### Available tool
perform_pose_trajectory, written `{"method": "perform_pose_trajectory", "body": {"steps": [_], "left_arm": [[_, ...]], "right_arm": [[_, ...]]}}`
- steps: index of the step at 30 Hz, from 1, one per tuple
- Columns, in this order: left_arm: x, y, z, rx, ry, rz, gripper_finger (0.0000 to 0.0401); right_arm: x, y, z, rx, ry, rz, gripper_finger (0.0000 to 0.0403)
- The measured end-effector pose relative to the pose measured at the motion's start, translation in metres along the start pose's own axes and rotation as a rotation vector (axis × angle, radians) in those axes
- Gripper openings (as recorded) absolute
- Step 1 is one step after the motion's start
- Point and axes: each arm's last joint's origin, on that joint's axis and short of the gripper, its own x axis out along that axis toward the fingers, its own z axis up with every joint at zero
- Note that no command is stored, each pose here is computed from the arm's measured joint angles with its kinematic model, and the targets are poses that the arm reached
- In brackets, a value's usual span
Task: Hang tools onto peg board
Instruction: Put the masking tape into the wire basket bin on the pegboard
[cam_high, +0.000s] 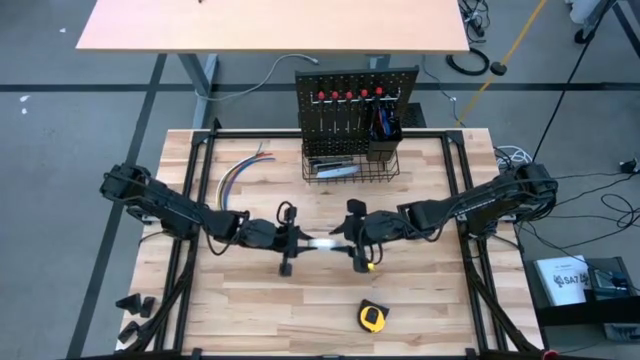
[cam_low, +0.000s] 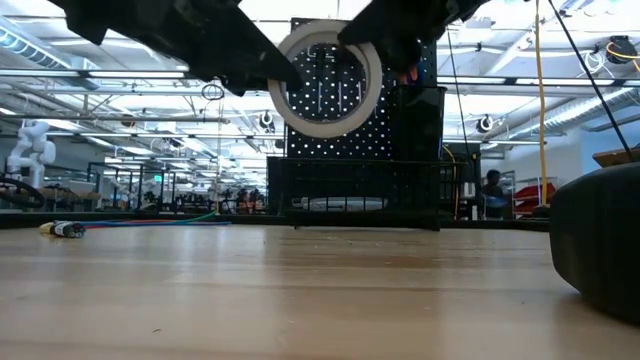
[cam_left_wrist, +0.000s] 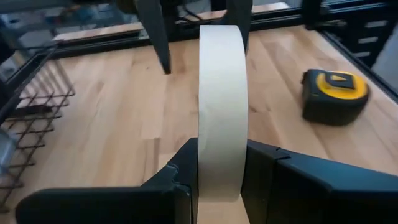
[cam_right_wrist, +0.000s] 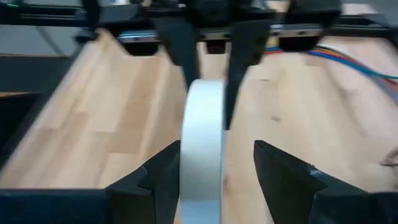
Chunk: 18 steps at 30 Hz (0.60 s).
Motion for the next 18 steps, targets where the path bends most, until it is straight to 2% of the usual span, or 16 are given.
{"method": "perform_pose_trajectory", "body": {"steps": [5,11,15,18], "left_arm": [[0.0010,0.0056,-0.0004,-0.058,0.003,0.025,0.0073],[0.0013,0.0068,-0.0007,-0.060,0.006,0.029,0.0073],[0.0013,0.0068,-0.0007,-0.060,0.006,0.029,0.0073],[0.0014,0.0071,-0.0009,-0.049,0.007,0.030,0.0085]], "right_arm": [[0.0001,-0.0023,0.0000,0.001,-0.003,-0.047,0.0185],[0.0003,-0.0038,-0.0009,0.001,0.007,-0.056,0.0174],[0.0003,-0.0035,-0.0014,0.000,0.012,-0.050,0.0131],[0.0002,-0.0034,-0.0025,-0.003,0.024,-0.045,0.0075]]}}
